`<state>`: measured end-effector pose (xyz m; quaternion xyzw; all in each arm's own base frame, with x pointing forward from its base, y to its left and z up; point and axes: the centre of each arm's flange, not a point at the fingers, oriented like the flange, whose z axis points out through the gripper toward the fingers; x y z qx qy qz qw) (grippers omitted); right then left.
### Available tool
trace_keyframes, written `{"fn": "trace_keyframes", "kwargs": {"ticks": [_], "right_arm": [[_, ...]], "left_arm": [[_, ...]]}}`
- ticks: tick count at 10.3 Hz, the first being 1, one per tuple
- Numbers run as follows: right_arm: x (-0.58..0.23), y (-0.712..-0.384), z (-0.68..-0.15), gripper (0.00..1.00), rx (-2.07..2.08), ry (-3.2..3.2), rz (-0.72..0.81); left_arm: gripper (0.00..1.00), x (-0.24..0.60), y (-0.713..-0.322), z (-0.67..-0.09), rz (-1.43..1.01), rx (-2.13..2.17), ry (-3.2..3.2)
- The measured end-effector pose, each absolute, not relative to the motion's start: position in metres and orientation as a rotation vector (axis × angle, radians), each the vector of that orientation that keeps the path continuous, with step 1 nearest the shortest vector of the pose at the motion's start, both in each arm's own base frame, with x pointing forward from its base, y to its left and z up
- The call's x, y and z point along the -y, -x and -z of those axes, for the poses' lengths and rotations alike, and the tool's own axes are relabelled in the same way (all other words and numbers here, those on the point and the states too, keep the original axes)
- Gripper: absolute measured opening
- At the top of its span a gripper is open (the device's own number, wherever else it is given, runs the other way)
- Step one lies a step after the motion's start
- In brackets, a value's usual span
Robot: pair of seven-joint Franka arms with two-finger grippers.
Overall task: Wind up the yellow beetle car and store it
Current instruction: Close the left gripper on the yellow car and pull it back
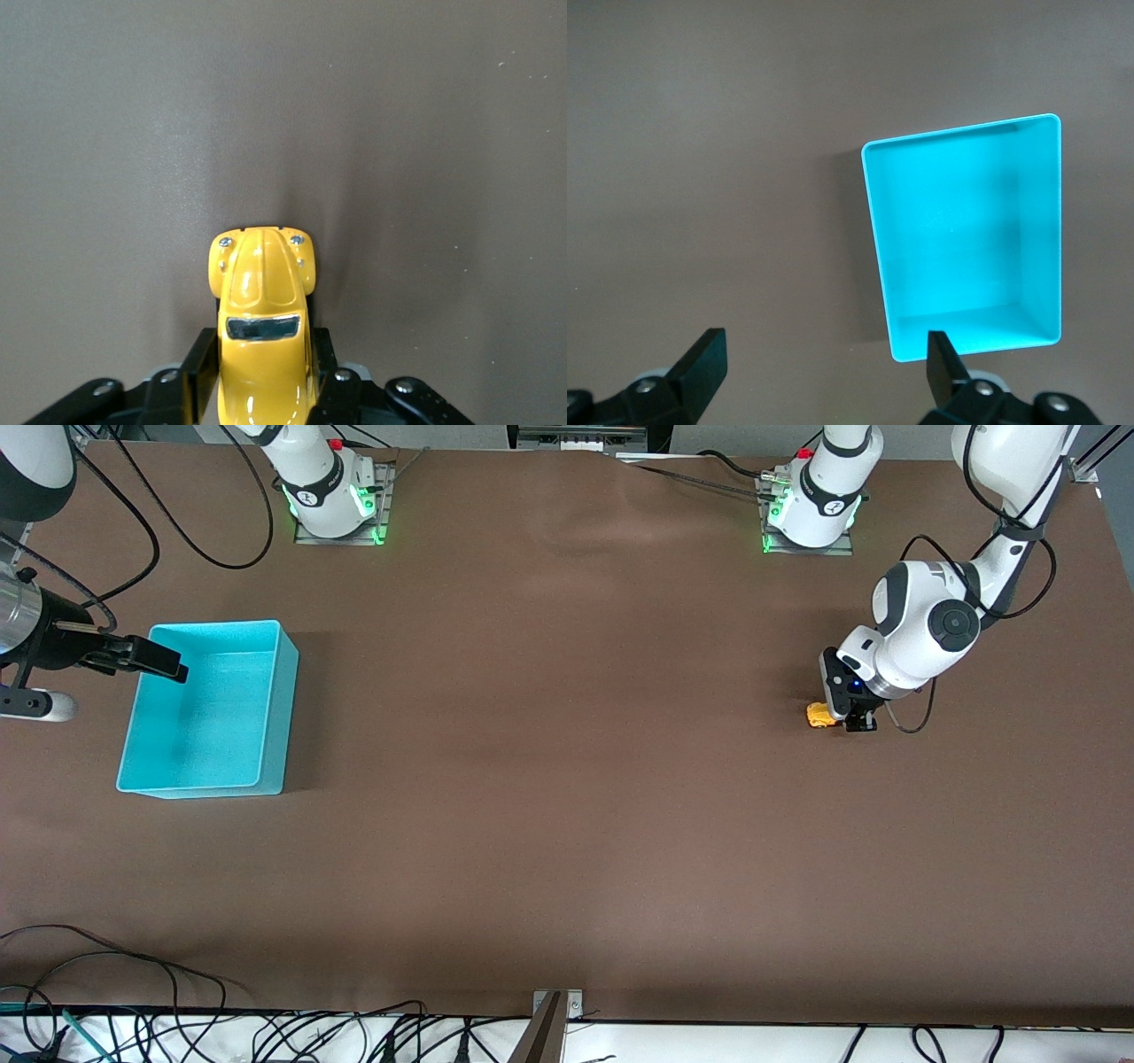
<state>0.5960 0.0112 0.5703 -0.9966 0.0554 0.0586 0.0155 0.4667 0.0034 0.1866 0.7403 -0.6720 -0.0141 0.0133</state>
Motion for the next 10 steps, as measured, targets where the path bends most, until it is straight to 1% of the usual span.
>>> {"fn": "trace_keyframes", "kwargs": {"ticks": [6, 10], "right_arm": [[-0.0112, -0.5960, -0.5703, 1.00, -0.172, 3.100, -0.183], [-0.0112, -0.5960, -0.5702, 1.00, -0.172, 3.100, -0.183]], "left_arm": [[0.45, 0.0007, -0.4703, -0.1892, 0.031, 2.227, -2.188], [0.45, 0.0017, -0.4698, -0.1861, 0.037, 2.229, -2.179]]}}
